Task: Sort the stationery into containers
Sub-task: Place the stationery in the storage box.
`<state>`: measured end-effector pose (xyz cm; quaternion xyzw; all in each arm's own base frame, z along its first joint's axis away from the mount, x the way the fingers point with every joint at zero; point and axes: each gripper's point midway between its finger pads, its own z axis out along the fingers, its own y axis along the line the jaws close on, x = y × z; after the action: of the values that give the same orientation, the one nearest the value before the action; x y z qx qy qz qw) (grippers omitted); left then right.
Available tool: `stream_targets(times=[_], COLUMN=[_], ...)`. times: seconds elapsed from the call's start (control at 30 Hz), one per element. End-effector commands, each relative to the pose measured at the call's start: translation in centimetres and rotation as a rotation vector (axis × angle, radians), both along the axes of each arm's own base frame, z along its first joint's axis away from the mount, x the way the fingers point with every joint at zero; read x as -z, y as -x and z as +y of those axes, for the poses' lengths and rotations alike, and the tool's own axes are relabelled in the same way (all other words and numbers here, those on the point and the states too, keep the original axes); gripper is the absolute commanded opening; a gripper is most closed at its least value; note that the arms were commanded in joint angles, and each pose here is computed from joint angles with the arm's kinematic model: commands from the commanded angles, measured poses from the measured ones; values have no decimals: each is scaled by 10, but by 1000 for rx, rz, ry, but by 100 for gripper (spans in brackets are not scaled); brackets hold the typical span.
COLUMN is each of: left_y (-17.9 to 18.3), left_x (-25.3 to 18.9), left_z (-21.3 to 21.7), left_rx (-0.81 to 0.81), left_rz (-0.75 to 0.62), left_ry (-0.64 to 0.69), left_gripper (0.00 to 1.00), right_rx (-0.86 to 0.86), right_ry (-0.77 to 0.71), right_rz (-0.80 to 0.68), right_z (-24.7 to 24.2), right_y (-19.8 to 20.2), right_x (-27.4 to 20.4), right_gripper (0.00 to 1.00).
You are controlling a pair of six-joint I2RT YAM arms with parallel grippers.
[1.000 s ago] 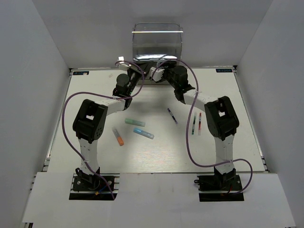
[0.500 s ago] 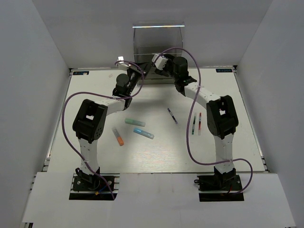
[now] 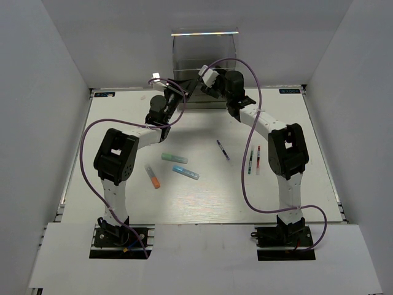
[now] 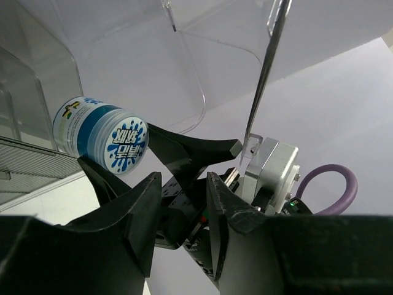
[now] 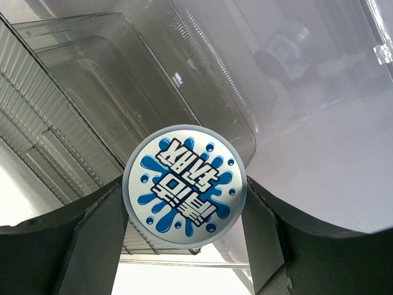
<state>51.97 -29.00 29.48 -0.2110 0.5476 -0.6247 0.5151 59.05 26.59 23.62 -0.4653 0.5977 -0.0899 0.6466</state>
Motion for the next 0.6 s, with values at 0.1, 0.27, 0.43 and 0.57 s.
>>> stream_targets(times=[0.1,0.27,0.43,0.57], left_y=[12,10,9,9], left_x=[-51,-66,-68,-72], left_z=[2,7,7,7], left_rx=[7,-2,-2,-2], left_rz=[-87,-117,-117,-125], left_ry=[29,41,41,45], left_gripper=[47,47,47,47], right_rx=[33,63,72,83], right_ry=[-86,-84,-78,-69], right_rz=[-59,-95,-133,-155], right_z=[-5,-10,-11,-12], right_y=[-9,-13,-17,-19], right_x=[-38,-41,-45,-43], right_gripper=[0,0,0,0])
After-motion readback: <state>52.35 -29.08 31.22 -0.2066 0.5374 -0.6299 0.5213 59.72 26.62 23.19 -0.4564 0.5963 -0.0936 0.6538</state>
